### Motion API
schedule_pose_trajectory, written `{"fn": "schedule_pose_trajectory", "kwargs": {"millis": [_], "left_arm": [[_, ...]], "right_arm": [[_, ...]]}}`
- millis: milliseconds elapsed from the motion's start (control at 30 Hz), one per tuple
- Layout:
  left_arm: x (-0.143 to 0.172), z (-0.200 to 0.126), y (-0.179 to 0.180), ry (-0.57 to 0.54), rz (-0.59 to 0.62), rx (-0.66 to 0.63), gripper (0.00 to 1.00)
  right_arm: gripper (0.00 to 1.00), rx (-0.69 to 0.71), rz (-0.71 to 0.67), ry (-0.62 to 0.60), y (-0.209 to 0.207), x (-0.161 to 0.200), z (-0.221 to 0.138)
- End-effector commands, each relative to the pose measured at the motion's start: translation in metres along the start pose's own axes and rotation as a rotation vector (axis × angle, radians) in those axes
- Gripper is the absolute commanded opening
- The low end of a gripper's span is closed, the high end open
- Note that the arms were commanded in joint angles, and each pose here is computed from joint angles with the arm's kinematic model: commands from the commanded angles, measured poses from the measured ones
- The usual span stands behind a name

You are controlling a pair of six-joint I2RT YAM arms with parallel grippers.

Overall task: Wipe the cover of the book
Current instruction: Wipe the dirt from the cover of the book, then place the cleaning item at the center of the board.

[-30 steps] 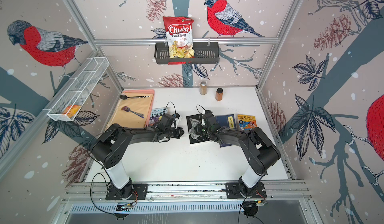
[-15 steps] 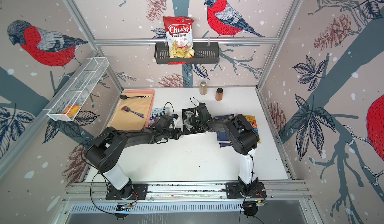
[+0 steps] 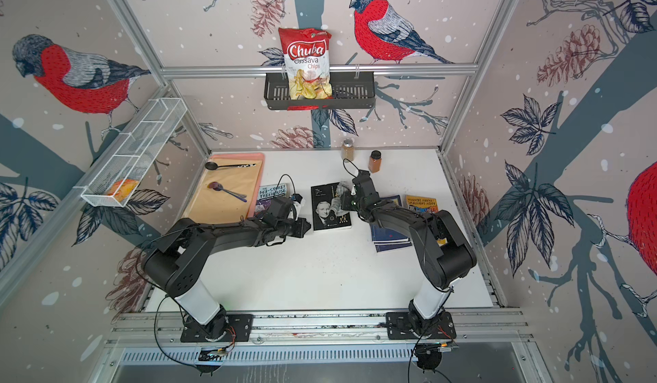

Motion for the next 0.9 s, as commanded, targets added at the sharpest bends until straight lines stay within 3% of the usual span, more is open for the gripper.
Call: {"fn": "schedule_pose_trajectory", "kwargs": {"millis": [0, 200, 233, 300, 433, 667, 767, 867], "left_arm": [[0.0, -0.004, 0.002, -0.006, 0.011, -0.017, 0.25], [0.0, -0.014, 0.005, -0.032, 0.01, -0.048, 0.35], [-0.001, -0.016, 0.006, -0.038, 0.01, -0.056, 0.38], [-0.001, -0.019, 0.009, -0.042, 0.004, -0.07, 0.54], [-0.001, -0.025, 0.012, -0.058, 0.001, -0.102, 0.64], [-0.015, -0.05, 0.045, -0.104, -0.002, -0.258, 0.69], [-0.025, -0.068, 0.069, -0.149, -0.048, -0.305, 0.69], [-0.036, -0.094, 0.102, -0.235, -0.062, -0.471, 0.69]], "right_arm": [[0.23, 0.14, 0.006, 0.036, -0.032, 0.01, -0.001], [0.29, 0.172, 0.019, 0.078, -0.044, 0.026, 0.005], [0.33, 0.178, 0.02, 0.081, -0.046, 0.027, 0.005], [0.45, 0.182, 0.016, 0.074, -0.045, 0.026, 0.003], [0.58, 0.176, 0.0, 0.008, -0.04, 0.015, -0.013], [0.92, 0.228, -0.019, -0.158, -0.039, -0.022, -0.06], [0.96, 0.231, 0.013, -0.226, -0.048, -0.041, -0.081], [0.99, 0.295, 0.052, -0.324, -0.071, -0.061, -0.104]]}}
Point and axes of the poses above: each gripper's point midway between its finger pads, its own z axis out along the fingers, its own y axis along the line the jaws close on, x = y × z, the point moved 6 cm from there along -z, back along the fingers, and after that the axes turned 6 degrees about z, right-handed, at the moved point
